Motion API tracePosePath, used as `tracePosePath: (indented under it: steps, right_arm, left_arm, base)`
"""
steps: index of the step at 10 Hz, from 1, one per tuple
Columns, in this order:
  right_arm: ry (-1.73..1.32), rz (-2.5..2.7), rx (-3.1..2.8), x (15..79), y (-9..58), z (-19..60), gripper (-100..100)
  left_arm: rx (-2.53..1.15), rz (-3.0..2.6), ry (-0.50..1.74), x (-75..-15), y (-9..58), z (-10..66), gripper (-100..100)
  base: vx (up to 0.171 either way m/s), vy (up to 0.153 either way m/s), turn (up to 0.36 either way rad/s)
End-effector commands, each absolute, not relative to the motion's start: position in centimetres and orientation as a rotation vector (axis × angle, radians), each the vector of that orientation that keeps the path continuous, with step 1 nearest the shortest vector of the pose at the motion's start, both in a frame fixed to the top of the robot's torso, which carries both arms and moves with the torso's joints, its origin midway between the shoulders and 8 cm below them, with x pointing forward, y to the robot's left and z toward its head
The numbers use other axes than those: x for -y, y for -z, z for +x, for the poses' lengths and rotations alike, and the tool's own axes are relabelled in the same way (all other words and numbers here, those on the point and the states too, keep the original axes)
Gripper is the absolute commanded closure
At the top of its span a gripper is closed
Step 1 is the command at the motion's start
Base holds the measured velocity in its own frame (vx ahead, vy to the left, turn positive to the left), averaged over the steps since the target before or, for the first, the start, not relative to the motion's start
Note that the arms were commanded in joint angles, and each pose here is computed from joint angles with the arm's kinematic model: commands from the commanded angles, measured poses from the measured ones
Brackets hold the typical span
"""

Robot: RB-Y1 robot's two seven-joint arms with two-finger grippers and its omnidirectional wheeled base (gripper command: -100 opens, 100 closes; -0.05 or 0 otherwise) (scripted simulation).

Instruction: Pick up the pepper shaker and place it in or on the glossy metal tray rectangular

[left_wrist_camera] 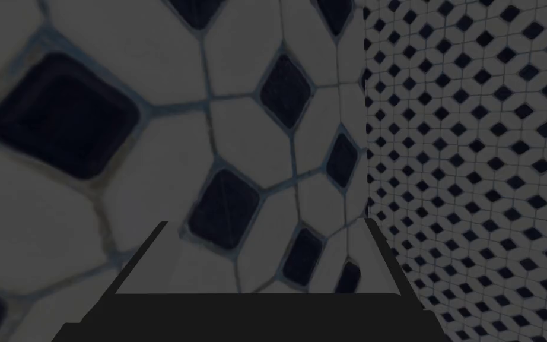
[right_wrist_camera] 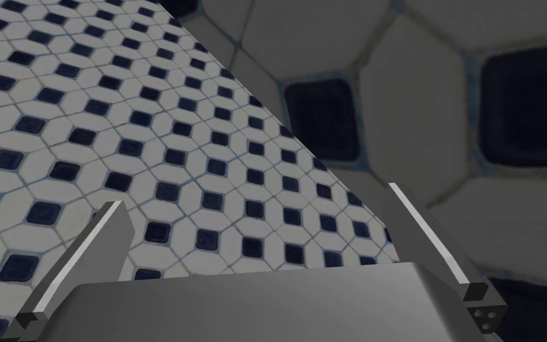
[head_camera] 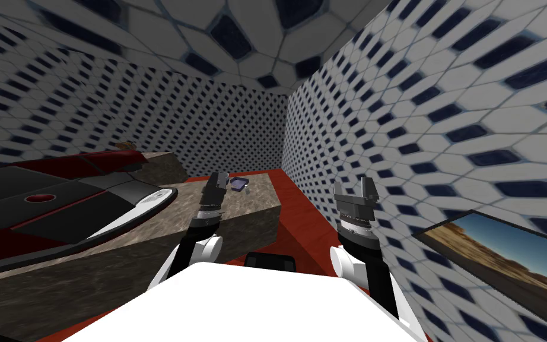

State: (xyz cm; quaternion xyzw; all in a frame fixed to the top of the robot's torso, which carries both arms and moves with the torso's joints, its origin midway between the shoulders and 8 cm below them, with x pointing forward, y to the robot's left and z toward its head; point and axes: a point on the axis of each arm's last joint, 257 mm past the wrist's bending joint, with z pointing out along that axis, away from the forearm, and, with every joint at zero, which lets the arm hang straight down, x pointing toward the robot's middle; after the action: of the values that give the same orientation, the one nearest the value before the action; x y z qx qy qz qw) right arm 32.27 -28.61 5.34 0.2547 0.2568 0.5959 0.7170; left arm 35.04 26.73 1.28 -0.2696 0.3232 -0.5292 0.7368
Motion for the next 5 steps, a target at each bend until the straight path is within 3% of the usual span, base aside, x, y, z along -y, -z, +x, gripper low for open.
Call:
tracePosePath:
  steps: [1,5]
  right_arm:
    - [-1.319,0.564,-0.568,28.6,-5.3,32.3,0]
    - [-1.319,0.564,-0.568,28.6,-5.3,32.3,0]
  left_arm:
    - [-0.759,-0.579,1.139,-26.6,-0.3,35.5,-100]
    - [-0.950,-0.570,0.996,-27.4,5.4,37.7,-100]
  base:
    - [-0.044,-0.013,0.004]
    - [-0.138,-0.045,0.006]
